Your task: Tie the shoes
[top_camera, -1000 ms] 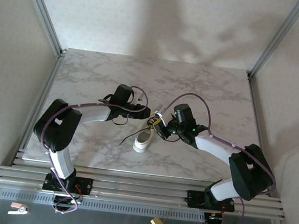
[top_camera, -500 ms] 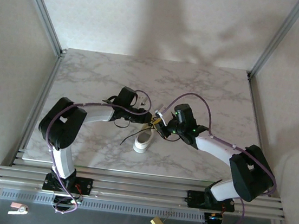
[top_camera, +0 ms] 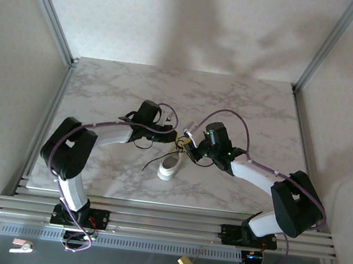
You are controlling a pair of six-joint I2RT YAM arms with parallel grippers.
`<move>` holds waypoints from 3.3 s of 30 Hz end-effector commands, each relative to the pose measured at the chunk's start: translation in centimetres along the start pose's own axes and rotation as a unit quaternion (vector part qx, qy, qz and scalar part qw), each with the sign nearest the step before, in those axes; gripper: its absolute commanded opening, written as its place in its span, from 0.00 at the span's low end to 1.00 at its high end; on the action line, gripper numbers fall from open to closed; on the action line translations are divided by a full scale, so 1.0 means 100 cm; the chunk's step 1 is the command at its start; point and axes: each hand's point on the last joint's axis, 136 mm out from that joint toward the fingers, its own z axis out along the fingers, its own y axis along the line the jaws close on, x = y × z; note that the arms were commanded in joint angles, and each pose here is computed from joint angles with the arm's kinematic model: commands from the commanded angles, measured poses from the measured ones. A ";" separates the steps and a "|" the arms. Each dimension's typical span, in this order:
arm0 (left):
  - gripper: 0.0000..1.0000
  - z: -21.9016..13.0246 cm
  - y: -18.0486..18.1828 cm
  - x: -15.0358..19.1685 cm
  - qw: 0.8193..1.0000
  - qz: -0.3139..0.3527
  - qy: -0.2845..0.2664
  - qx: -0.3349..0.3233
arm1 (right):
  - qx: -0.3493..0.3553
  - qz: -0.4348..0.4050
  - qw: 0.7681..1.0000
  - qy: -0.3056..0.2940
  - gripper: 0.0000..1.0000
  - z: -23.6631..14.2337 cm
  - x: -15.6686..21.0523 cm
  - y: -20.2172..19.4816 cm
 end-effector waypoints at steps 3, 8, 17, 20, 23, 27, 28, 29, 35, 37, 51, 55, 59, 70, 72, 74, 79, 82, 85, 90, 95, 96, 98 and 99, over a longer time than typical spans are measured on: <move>0.00 -0.026 -0.001 -0.015 0.998 0.010 -0.048 -0.040 | 0.016 -0.005 1.000 -0.017 0.00 -0.004 -0.006 -0.003; 0.00 -0.032 0.009 -0.004 0.997 -0.011 -0.046 -0.066 | 0.011 -0.003 1.000 -0.025 0.00 -0.005 -0.009 -0.001; 0.00 -0.047 0.016 0.014 0.992 -0.065 -0.070 -0.078 | -0.012 0.030 0.996 -0.083 0.00 -0.006 -0.030 0.006; 0.00 -0.055 0.013 0.012 0.990 -0.074 -0.089 -0.077 | -0.013 0.041 0.994 -0.097 0.00 -0.006 -0.034 0.006; 0.00 -0.060 0.008 0.011 0.990 -0.078 -0.101 -0.068 | -0.016 0.050 0.993 -0.102 0.00 -0.006 -0.036 0.006; 0.00 -0.057 0.004 0.013 0.991 -0.075 -0.095 -0.062 | -0.023 0.052 0.993 -0.107 0.00 -0.005 -0.039 0.009; 0.00 -0.057 0.003 0.014 0.991 -0.076 -0.094 -0.063 | -0.020 0.053 0.992 -0.112 0.00 -0.007 -0.041 0.009; 0.00 -0.057 0.003 0.015 0.990 -0.078 -0.094 -0.064 | -0.018 0.054 0.992 -0.117 0.00 -0.009 -0.042 0.008; 0.00 -0.064 0.005 0.025 0.988 -0.091 -0.099 -0.077 | 0.002 0.064 0.991 -0.114 0.00 -0.017 -0.038 0.005; 0.00 -0.066 0.006 0.031 0.987 -0.099 -0.101 -0.082 | 0.007 0.067 0.992 -0.111 0.00 -0.018 -0.034 0.004; 0.00 -0.057 -0.006 0.069 0.990 -0.107 -0.078 -0.047 | 0.026 0.079 0.991 -0.104 0.00 -0.017 -0.024 0.001; 0.05 -0.062 0.002 0.065 0.988 -0.095 -0.087 -0.082 | 0.018 0.073 0.992 -0.105 0.00 -0.016 -0.025 0.005; 0.33 -0.076 0.020 0.057 0.980 -0.100 -0.105 -0.139 | 0.014 0.069 0.993 -0.098 0.00 -0.014 -0.025 0.007; 0.41 -0.104 0.067 0.102 0.954 -0.098 -0.050 -0.280 | 0.021 0.052 0.995 -0.081 0.00 -0.012 -0.024 0.007; 0.40 -0.107 0.073 0.109 0.949 -0.096 -0.035 -0.298 | 0.022 0.049 0.995 -0.082 0.00 -0.013 -0.025 0.006; 0.42 -0.108 0.077 0.115 0.945 -0.089 -0.024 -0.314 | 0.024 0.047 0.995 -0.082 0.00 -0.013 -0.024 0.006; 0.42 -0.098 0.077 0.121 0.943 -0.064 0.007 -0.325 | 0.024 0.047 0.995 -0.082 0.00 -0.013 -0.024 0.006; 0.39 -0.092 0.076 0.120 0.941 -0.045 0.022 -0.334 | 0.025 0.046 0.995 -0.082 0.00 -0.013 -0.024 0.006; 0.39 -0.085 0.075 0.122 0.940 -0.031 0.035 -0.339 | 0.025 0.046 0.995 -0.082 0.00 -0.014 -0.024 0.006; 0.38 -0.084 0.086 0.123 0.925 -0.015 0.049 -0.376 | 0.027 0.045 0.995 -0.083 0.00 -0.015 -0.024 0.006; 0.36 -0.076 0.088 0.123 0.925 -0.009 0.060 -0.376 | 0.026 0.045 0.995 -0.082 0.00 -0.015 -0.024 0.006; 0.36 -0.074 0.086 0.125 0.927 -0.008 0.064 -0.370 | 0.027 0.045 0.995 -0.082 0.00 -0.015 -0.024 0.005; 0.35 -0.068 0.085 0.129 0.930 -0.008 0.071 -0.361 | 0.029 0.044 0.995 -0.082 0.00 -0.016 -0.024 0.005; 0.34 -0.067 0.086 0.130 0.931 -0.009 0.073 -0.359 | 0.028 0.044 0.995 -0.081 0.00 -0.015 -0.023 0.005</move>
